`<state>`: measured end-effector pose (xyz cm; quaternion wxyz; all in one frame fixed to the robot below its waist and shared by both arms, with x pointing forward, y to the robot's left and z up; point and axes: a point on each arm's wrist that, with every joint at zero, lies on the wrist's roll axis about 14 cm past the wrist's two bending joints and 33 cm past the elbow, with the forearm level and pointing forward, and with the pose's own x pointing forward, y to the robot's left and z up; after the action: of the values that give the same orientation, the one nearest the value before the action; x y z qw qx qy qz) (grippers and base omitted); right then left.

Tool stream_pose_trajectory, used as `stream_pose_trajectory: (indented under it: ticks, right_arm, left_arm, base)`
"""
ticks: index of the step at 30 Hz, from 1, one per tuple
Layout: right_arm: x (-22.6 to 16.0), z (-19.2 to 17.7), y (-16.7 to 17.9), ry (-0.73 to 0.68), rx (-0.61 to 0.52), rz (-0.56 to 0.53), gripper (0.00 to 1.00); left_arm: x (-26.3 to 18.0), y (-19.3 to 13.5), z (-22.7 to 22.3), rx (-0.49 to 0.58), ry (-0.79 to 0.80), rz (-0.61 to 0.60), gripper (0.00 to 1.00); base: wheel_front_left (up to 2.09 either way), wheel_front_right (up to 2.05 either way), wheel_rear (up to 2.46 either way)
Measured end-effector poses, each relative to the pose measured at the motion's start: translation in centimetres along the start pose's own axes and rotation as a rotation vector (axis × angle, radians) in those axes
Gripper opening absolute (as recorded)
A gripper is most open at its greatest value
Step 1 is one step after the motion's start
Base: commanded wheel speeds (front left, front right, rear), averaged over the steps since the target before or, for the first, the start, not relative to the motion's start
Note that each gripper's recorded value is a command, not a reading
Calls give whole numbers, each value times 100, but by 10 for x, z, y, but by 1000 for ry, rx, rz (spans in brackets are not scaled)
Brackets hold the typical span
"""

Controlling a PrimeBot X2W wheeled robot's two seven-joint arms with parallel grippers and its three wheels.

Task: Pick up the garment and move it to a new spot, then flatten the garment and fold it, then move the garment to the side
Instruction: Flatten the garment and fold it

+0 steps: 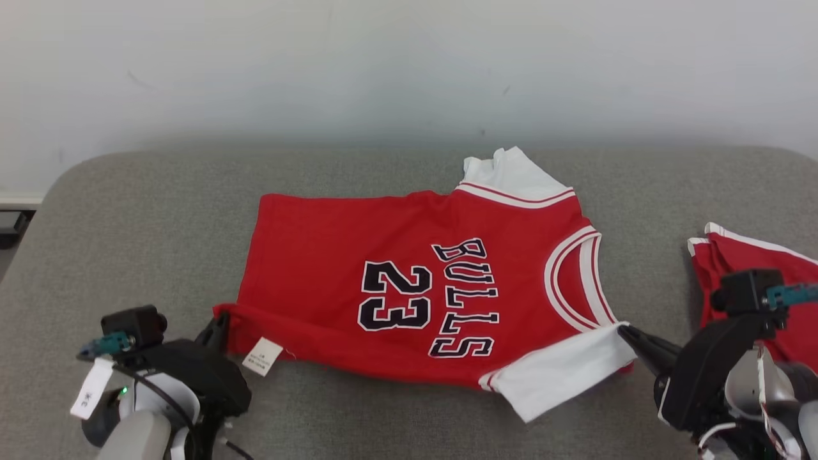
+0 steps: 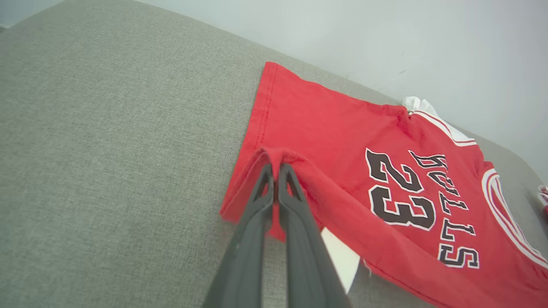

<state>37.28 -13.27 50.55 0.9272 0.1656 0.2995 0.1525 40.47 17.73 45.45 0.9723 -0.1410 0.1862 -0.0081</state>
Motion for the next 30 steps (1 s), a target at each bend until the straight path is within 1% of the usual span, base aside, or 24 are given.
stream_pose_trajectory:
  ticks: [9,12,17,22,27,30]
  right_arm:
    - [34,3,-12,102,82,-9,0]
    - [50,7,-15,131,128,-6,0]
    - [69,13,-21,144,180,-17,0]
    - [88,18,-21,147,245,-8,0]
    - [103,22,-25,140,286,-19,0]
    - [111,25,-25,130,291,-30,0]
  left_arm:
    - [22,2,1,5,48,20,0]
    - [34,-2,-2,9,77,22,0]
    - [47,-4,-3,12,98,23,0]
    - [59,0,-6,14,116,40,0]
    - [67,3,-9,17,132,56,0]
    - [68,9,-11,12,135,74,0]
  base:
    - [0,0,0]
    - [0,0,0]
    - [0,0,0]
    - [0,0,0]
    - [0,0,0]
    - [0,0,0]
